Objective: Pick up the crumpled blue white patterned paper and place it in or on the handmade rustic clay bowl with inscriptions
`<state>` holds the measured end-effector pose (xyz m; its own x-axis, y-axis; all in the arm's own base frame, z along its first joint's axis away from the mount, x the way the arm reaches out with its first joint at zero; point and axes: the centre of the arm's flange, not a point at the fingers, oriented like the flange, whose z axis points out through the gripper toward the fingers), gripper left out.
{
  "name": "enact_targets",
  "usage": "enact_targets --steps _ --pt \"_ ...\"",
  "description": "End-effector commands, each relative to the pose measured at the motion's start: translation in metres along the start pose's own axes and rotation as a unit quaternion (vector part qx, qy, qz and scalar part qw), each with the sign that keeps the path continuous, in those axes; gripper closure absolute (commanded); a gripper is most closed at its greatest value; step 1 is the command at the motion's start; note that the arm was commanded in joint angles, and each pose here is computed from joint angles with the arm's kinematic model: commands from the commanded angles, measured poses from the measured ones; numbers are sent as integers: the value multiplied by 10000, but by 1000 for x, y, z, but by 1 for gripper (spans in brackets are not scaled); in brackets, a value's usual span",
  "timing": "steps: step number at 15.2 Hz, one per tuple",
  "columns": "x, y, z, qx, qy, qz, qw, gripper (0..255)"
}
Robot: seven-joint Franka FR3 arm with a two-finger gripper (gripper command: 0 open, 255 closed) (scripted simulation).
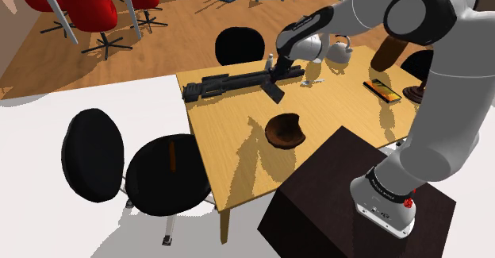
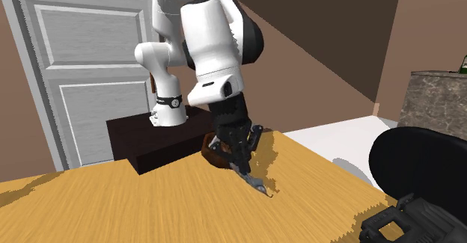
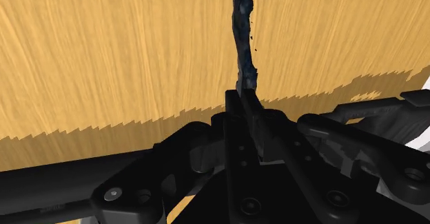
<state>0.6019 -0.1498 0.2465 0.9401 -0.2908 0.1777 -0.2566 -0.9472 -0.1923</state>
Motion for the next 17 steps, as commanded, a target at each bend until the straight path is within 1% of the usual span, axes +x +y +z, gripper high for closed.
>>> enact_targets --steps 1,4,17 --pt "1 -3 -11 0 -1 1 10000 255" --pt "3 -5 -22 -1 -1 1 10000 255" --pt "-161 -51 -39 0 -1 1 10000 255"
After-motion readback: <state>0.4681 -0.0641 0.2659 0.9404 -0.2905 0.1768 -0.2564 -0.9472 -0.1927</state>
